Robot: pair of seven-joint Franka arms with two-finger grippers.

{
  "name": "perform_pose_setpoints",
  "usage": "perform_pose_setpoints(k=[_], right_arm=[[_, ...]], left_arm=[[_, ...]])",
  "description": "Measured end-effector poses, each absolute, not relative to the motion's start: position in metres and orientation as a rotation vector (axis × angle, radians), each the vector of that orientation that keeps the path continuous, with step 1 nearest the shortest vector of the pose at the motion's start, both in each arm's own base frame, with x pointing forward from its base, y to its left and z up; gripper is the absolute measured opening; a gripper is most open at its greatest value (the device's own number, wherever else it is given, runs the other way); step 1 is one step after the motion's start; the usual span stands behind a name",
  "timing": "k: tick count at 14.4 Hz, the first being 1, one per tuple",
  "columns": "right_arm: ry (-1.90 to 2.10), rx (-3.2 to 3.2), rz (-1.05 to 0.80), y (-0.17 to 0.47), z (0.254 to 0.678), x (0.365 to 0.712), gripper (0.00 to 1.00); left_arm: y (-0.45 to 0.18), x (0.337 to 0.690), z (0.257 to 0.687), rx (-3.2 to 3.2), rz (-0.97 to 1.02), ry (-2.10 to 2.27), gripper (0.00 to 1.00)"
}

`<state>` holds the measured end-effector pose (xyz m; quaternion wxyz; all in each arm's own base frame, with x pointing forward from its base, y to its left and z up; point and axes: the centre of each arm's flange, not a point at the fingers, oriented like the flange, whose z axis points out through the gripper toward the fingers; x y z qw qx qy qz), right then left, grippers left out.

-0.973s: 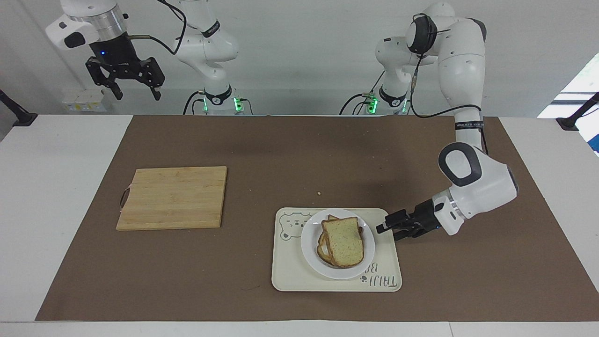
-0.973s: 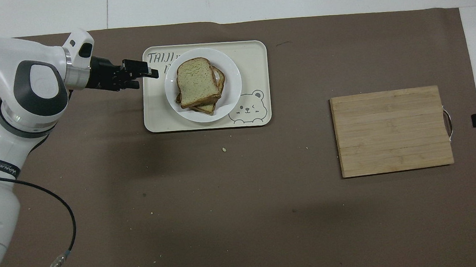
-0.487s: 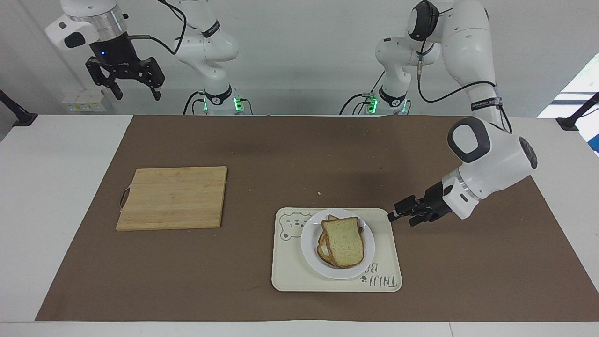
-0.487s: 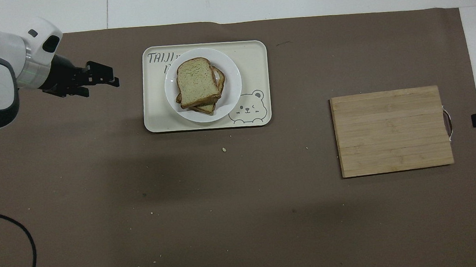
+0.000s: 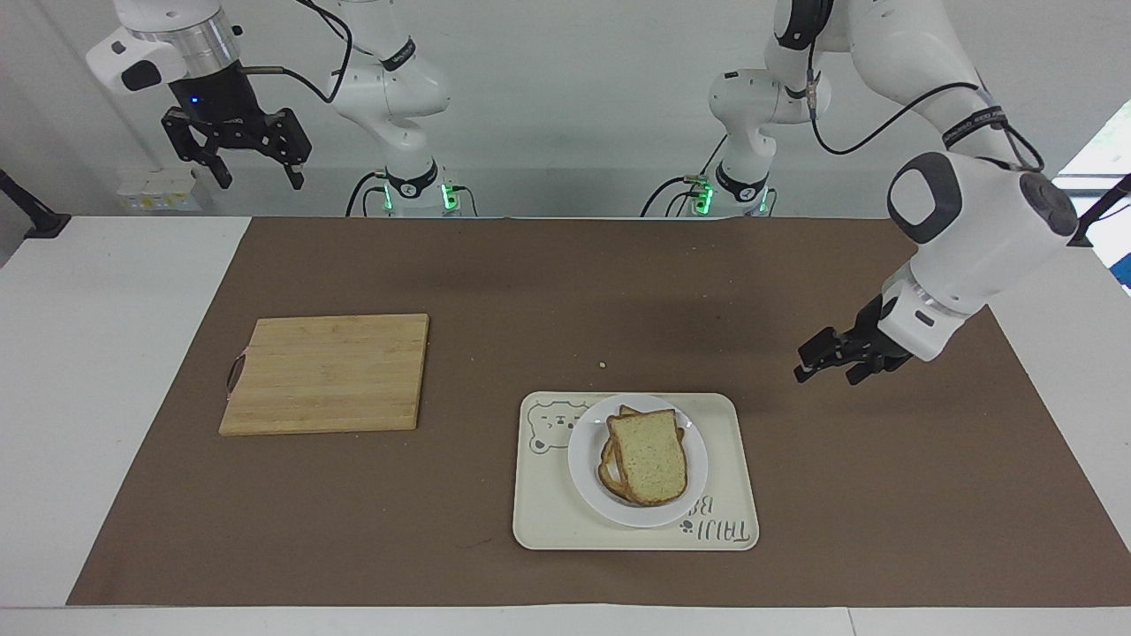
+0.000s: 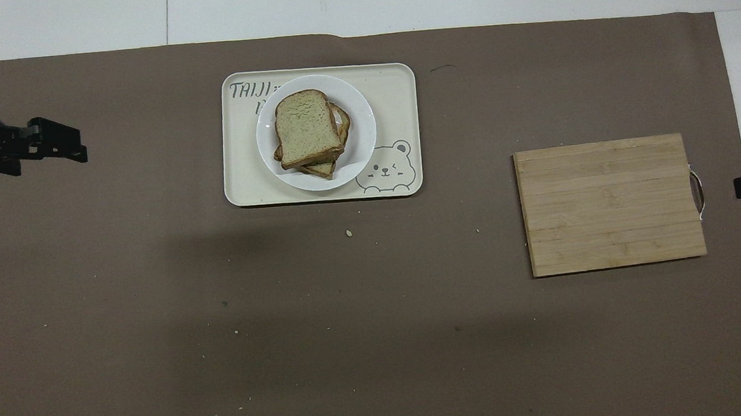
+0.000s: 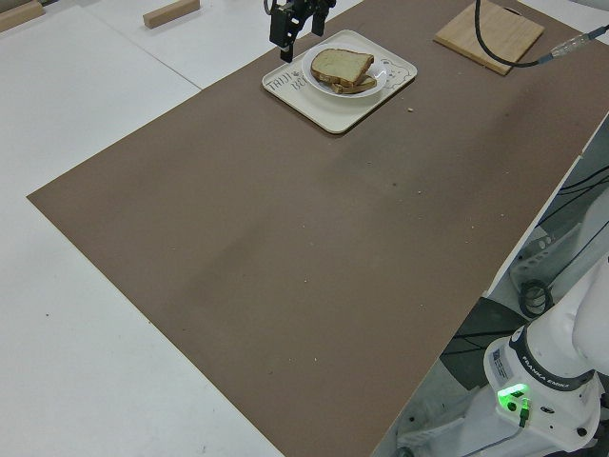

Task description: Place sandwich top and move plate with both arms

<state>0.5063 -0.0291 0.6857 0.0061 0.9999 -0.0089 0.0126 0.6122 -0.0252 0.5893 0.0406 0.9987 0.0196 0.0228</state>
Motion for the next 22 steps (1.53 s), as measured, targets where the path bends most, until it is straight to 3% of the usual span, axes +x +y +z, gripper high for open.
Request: perform_pose_setpoints(k=[4, 8, 22], right_arm=[[-0.028, 3.129, 0.039, -0.029, 0.686, 0.506, 1.00], [-0.028, 3.129, 0.039, -0.029, 0.686, 0.506, 1.00], [-0.028, 3.129, 0.039, -0.029, 0.686, 0.506, 1.00]], left_arm=[[-0.006, 0.577, 0.634, 3.147, 0.088, 0.063, 1.00], [-0.010, 0.549, 0.651, 3.170, -0.008, 0.045, 1.00], [-0.006, 0.542, 0.644, 3.168, -0.036, -0.059, 1.00]])
